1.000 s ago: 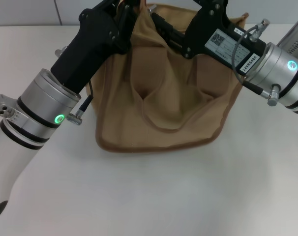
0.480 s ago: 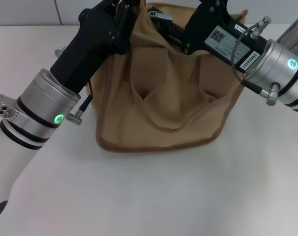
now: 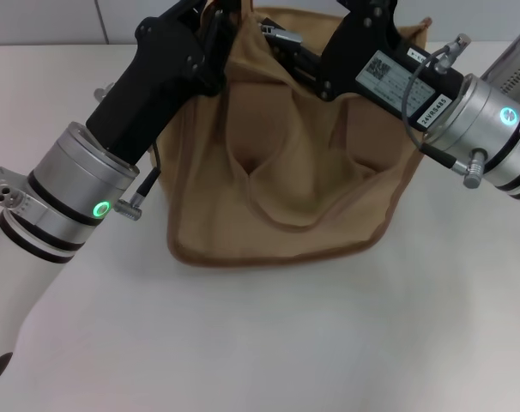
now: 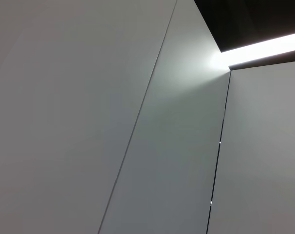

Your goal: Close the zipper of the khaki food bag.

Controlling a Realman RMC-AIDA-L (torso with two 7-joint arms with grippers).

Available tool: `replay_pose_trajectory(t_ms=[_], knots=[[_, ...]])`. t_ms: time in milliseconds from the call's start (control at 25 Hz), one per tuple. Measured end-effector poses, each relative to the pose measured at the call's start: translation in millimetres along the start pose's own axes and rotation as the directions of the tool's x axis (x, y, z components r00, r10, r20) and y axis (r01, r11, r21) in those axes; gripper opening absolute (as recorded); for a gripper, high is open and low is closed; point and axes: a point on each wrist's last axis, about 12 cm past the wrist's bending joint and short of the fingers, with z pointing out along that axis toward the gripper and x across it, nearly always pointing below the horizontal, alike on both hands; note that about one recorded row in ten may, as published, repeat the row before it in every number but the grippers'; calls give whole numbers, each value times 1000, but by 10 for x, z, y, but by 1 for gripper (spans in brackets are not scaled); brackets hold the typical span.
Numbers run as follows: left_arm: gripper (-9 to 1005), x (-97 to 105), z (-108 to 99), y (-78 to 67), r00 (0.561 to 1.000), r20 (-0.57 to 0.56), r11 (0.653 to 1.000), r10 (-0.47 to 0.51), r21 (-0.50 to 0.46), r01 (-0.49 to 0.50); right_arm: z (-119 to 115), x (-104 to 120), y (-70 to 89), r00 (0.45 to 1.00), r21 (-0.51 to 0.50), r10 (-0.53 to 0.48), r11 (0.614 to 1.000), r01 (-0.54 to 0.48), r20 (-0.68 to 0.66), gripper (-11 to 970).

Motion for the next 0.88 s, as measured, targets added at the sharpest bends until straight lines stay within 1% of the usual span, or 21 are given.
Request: replay_pose_trajectory(t_ms=[80, 280, 480, 720, 880], knots=[[51, -2, -3, -1, 1000, 2, 1000, -1, 0, 1, -2, 4, -6, 1000, 2, 6, 1000, -6, 0, 722], [51, -3, -11, -3, 1000, 3, 1000, -2, -1, 2, -10, 15, -22, 1000, 16, 12, 1000, -11, -10, 564], [50, -4, -15, -3, 1000, 4, 1000, -2, -2, 2, 26, 21, -3, 999, 32, -12, 999, 13, -48, 453], [50, -5, -26, -3, 1000, 5, 1000, -3, -4, 3, 6, 22, -12, 999, 35, -14, 999, 16, -44, 320], [50, -7, -42, 1, 1000, 8, 1000, -3, -13, 3, -15, 23, -14, 999, 33, -23, 999, 25, -42, 136]])
